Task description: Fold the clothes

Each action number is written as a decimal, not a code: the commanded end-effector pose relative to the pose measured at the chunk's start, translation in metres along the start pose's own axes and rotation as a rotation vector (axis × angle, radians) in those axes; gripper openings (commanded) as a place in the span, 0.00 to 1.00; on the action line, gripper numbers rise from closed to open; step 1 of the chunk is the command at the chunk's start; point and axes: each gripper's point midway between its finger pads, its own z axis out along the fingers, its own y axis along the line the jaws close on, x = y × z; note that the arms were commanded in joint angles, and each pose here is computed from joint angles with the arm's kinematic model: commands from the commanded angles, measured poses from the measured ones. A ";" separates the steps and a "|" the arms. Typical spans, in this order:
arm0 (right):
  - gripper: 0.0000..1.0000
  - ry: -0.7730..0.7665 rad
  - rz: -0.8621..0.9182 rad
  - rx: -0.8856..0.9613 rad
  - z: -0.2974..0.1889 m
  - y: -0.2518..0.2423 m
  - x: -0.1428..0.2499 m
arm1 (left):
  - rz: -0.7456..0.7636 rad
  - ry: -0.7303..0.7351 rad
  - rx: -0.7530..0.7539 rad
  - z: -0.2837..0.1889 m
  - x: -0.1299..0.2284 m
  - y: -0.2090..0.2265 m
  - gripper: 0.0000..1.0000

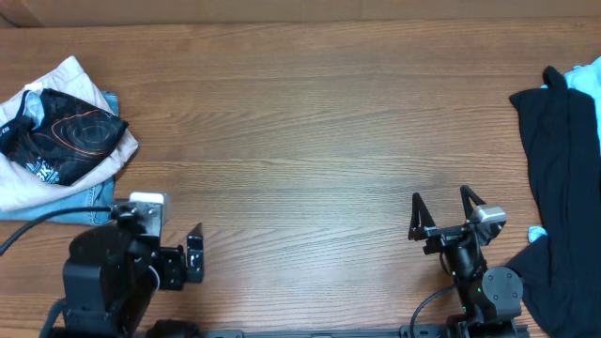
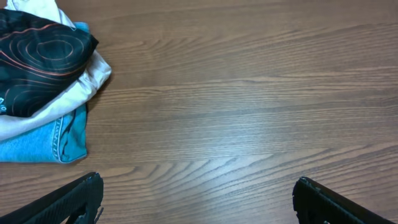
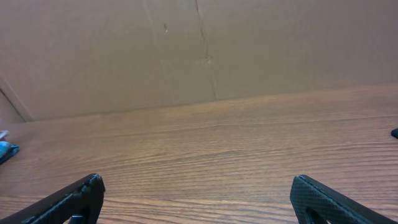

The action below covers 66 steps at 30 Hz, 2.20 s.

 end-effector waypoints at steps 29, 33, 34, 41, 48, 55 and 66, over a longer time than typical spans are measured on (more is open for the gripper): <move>1.00 -0.001 -0.004 0.011 0.000 -0.003 0.002 | 0.014 -0.617 0.006 0.115 0.033 0.001 1.00; 1.00 -0.001 -0.004 0.011 0.000 -0.003 0.002 | 0.000 -0.669 0.011 0.126 0.034 0.003 1.00; 1.00 -0.001 -0.004 0.011 0.000 -0.003 0.002 | -0.003 -0.669 0.005 0.126 0.034 0.004 1.00; 1.00 -0.001 -0.004 0.011 0.000 -0.003 0.002 | -0.010 -0.668 -0.012 0.126 0.034 0.009 1.00; 1.00 -0.001 -0.004 0.011 0.000 -0.003 0.002 | -0.010 -0.667 -0.012 0.127 0.035 0.009 1.00; 1.00 -0.001 -0.004 0.011 0.000 -0.003 0.002 | -0.010 -0.666 -0.012 0.127 0.035 0.009 1.00; 1.00 -0.001 -0.004 0.011 0.000 -0.003 0.002 | -0.010 -0.666 -0.012 0.127 0.035 0.009 1.00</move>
